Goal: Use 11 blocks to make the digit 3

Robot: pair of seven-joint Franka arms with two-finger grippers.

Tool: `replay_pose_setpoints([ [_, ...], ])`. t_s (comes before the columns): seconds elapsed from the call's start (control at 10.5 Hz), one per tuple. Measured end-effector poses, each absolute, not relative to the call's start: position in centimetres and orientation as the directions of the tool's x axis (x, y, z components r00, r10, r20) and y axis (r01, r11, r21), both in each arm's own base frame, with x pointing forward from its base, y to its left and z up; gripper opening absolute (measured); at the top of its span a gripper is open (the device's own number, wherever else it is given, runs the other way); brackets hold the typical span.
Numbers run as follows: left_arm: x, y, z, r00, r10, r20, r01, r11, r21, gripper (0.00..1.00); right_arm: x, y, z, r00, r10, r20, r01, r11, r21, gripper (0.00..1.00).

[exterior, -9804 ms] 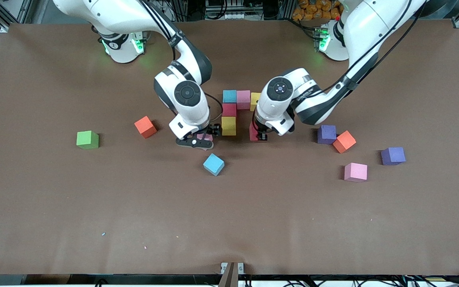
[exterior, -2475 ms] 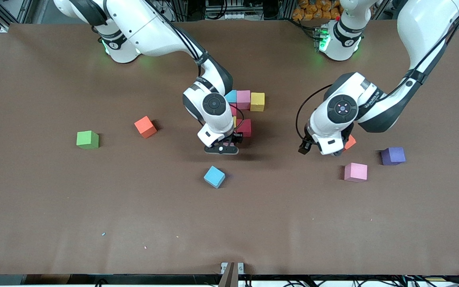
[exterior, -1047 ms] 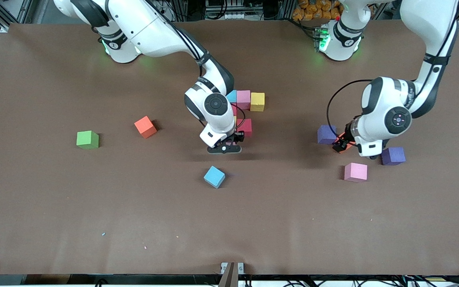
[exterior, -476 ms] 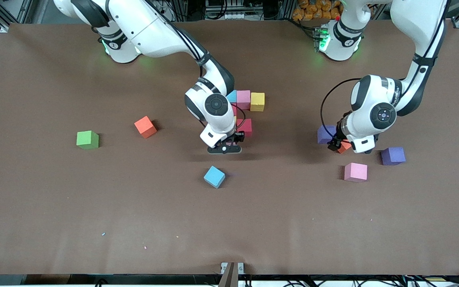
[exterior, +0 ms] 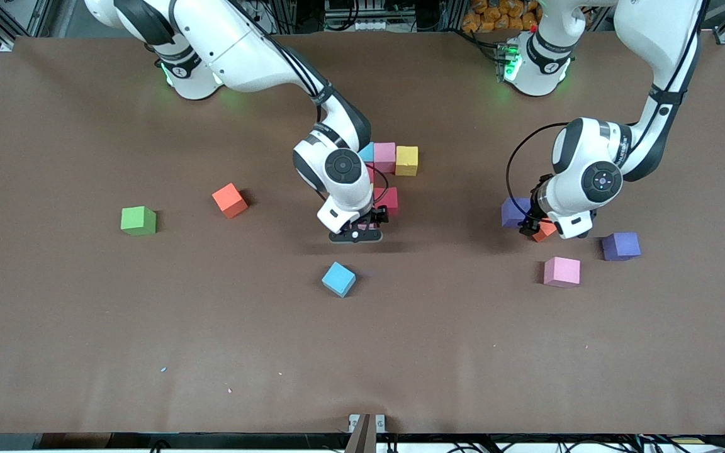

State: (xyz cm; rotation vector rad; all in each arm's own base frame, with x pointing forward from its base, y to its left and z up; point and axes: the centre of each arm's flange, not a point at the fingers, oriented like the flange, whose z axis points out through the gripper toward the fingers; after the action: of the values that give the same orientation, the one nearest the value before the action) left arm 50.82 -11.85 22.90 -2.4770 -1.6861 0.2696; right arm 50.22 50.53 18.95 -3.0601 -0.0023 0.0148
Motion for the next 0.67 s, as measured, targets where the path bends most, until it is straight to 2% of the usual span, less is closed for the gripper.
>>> replay_pose_setpoints([
  [0.38, 48.9, -12.9, 21.0, 0.274, 0.961, -0.046, 0.944, -0.278, -0.179, 1.0, 51.7, 51.5, 21.5, 0.999, -0.002, 0.032, 0.002, -0.993, -0.12, 1.0],
  [0.67, 48.4, -13.4, 20.7, 0.263, 0.964, -0.042, 0.947, -0.266, -0.181, 1.0, 52.5, 51.7, 23.0, 0.998, 0.009, 0.057, 0.017, -0.991, -0.136, 1.0],
])
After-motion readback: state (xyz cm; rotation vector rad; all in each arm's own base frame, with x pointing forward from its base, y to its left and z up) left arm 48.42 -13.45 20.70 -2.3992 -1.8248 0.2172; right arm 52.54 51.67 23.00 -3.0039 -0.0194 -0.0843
